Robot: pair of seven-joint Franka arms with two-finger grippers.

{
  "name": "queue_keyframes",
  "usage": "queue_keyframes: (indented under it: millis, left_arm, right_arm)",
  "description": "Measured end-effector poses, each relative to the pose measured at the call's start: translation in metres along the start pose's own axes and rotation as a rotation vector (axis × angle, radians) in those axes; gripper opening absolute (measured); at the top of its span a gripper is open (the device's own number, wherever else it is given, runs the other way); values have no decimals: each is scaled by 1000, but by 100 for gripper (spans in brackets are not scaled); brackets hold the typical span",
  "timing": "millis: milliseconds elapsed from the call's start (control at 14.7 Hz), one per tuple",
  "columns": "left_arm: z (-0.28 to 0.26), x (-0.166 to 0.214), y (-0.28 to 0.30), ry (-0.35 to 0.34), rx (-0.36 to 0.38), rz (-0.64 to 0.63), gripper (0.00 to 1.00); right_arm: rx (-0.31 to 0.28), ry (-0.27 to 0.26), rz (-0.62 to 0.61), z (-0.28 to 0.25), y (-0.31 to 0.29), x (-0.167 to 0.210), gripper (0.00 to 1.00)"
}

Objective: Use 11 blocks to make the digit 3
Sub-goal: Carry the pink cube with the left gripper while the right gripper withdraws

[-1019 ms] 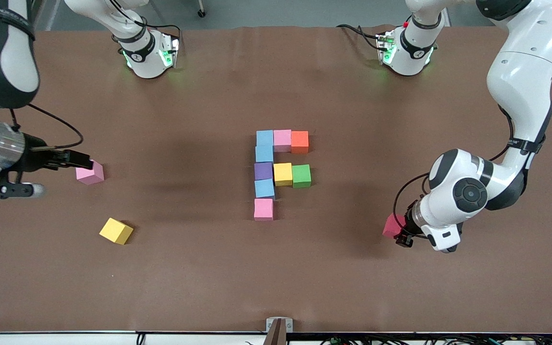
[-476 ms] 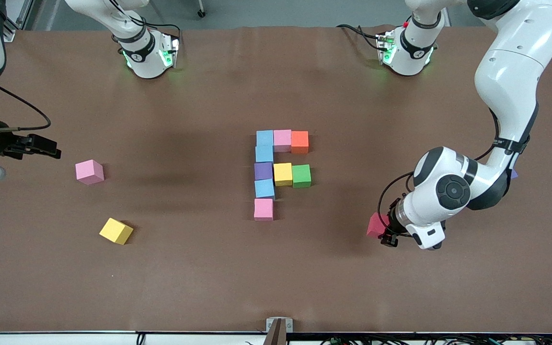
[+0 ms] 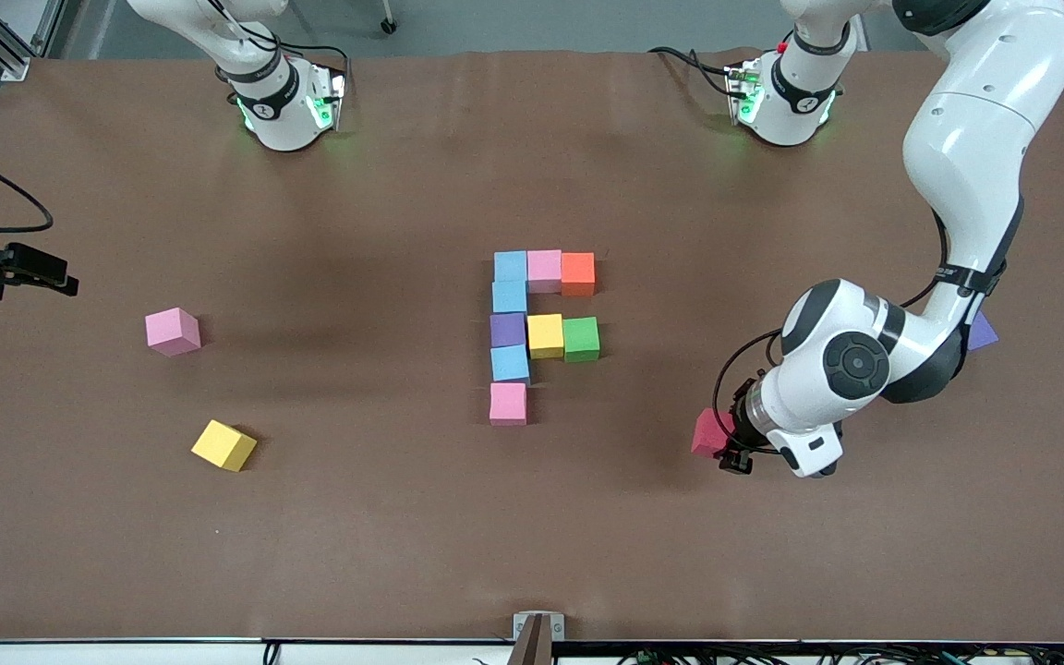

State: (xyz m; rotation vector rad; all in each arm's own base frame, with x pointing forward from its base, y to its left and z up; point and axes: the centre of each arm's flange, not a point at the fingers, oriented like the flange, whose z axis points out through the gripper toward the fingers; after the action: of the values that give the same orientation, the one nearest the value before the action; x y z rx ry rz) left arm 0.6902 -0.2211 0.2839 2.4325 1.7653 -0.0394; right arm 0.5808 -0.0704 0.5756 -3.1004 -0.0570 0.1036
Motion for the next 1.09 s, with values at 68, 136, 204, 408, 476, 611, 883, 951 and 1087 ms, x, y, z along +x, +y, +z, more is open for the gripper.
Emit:
queue_keyframes:
  millis: [68, 136, 204, 408, 476, 611, 883, 951, 1087]
  left_arm:
    - [-1, -4, 1, -1, -3, -6, 61]
    - [-2, -9, 2, -2, -6, -13, 61]
    - [-3, -13, 4, -3, -9, -18, 61]
    - [-7, -23, 10, -10, -24, -31, 61]
    - [-7, -25, 12, -15, -27, -32, 61]
    - [-4, -28, 15, -17, -27, -39, 61]
    - [13, -50, 18, 30, -15, -52, 61]
    - [18, -58, 18, 39, -10, -52, 61]
    - [24, -70, 18, 51, -4, -54, 61]
  right_arm:
    - [0, 6, -8, -6, -5, -1, 100]
    - [0, 14, -16, -11, -9, -2, 100]
    - [-1, 25, -22, -17, -12, -4, 100]
    - [0, 50, -9, -31, -26, -10, 100]
    - [1, 55, 10, -35, -31, -12, 100]
    - [3, 64, 26, -40, -41, -14, 100]
    - [4, 77, 31, -46, -43, -19, 100]
    - [3, 82, 31, -48, -43, -19, 100]
    - [3, 94, 32, -48, -43, -18, 100]
